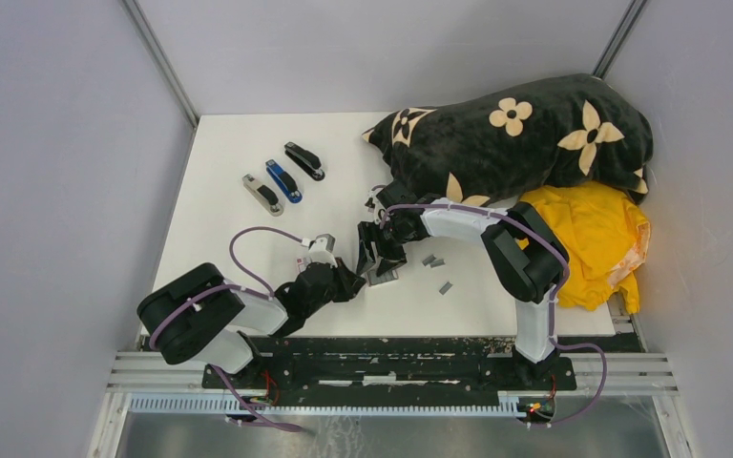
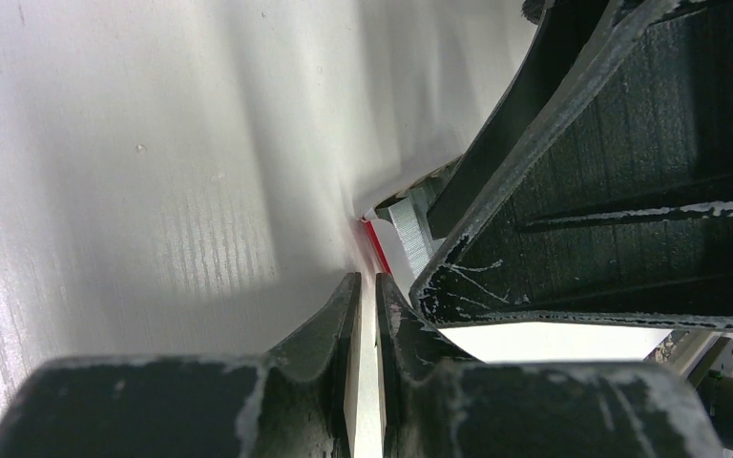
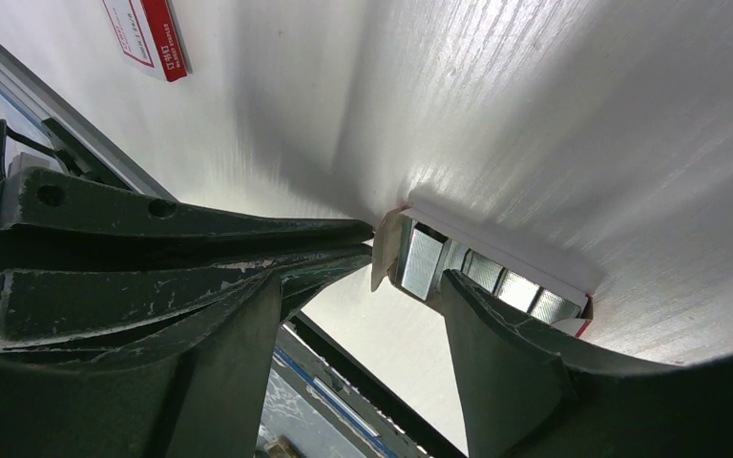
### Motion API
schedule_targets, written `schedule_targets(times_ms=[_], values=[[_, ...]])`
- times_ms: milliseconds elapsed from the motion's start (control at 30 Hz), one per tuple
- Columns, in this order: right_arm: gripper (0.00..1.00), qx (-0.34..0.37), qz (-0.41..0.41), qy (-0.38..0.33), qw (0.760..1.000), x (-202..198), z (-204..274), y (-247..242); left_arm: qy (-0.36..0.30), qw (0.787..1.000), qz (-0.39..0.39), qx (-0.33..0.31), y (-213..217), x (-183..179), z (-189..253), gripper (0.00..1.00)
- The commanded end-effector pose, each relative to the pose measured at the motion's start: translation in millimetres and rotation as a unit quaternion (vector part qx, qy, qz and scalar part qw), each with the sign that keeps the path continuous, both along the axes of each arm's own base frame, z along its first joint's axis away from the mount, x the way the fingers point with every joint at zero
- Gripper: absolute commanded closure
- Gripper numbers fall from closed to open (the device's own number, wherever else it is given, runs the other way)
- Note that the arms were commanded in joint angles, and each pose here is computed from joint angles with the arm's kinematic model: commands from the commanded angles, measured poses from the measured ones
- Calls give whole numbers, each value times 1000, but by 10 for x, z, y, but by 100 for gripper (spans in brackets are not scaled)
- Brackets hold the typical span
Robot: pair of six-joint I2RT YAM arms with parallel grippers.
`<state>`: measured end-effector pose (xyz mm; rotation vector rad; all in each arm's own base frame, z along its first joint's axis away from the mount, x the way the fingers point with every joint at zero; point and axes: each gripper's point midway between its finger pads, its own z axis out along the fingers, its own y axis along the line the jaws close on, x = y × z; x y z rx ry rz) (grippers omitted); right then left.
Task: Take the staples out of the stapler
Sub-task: Place the staple in the staple box.
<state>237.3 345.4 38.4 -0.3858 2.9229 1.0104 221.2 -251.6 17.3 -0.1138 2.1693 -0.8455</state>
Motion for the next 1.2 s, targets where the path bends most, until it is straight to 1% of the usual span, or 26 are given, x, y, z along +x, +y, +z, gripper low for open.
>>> schedule_targets(times_ms=[0,633,1167], values=[[31,15,-3,2,1000,52,14,71,10,1000,7,-12,15,-22,-12,83],[31,29,13,-27,999,47,217,106,10,1000,8,-14,16,-23,-13,83],[32,31,27,-39,998,13,278,138,9,1000,10,-14,35,-28,-10,83]])
